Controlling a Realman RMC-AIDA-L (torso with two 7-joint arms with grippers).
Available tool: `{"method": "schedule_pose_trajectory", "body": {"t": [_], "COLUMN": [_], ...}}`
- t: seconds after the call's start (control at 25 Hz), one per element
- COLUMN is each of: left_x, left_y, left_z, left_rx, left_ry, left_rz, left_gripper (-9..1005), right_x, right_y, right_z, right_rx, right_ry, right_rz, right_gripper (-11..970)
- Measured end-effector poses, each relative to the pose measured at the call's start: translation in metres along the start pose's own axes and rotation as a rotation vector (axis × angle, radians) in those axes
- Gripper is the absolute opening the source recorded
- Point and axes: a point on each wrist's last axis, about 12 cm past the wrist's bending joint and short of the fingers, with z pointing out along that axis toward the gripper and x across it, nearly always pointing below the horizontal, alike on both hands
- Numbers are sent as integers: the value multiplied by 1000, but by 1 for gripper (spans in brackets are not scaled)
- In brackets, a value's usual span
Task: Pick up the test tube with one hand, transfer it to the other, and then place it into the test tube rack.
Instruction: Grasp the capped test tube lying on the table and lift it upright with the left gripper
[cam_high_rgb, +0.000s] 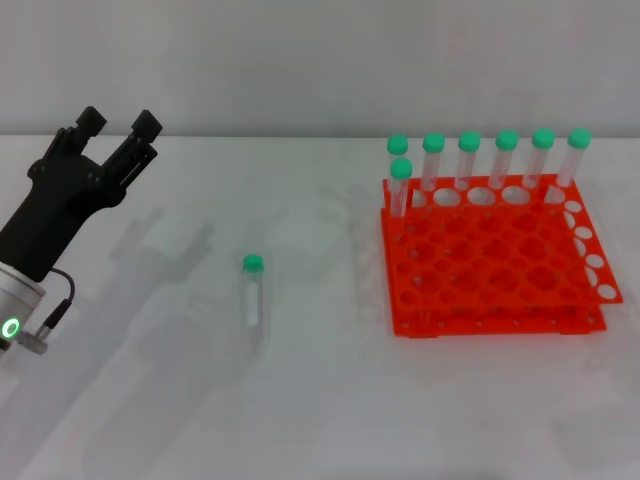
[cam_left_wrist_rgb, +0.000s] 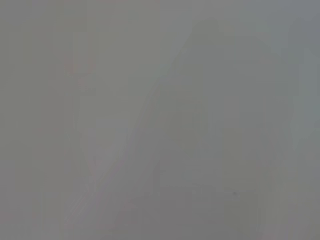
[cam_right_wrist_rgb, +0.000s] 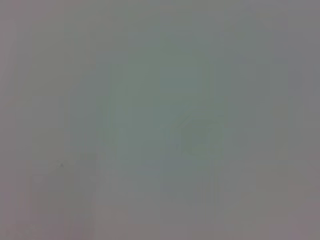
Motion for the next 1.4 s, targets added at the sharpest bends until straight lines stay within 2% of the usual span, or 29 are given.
{"method": "schedule_pose_trajectory", "body": {"t": [0.36,0.68,0.88,1.24,1.4], "left_x": [-5,-18,-40,-73,-87], "left_y": [3,16,26,42,50], "left_z": [1,10,21,44,58], "left_rx": [9,67,83,-16,-89], "left_ry": [0,122,227,447,528], "left_rz": [-54,-145,-218,-246,-303], "left_gripper": [888,888,888,888,888], "right_x": [-1,0,-1,-4,-6], "right_y": [-1,-2,-4,-10,-13], "right_z": [1,0,-1,0,2], "right_rx": [2,10,17,47,47], "right_ry": [-3,0,-4,-19,-27], "right_rz": [-1,-2,-7,-61,-69], "right_gripper": [754,754,754,754,754]}}
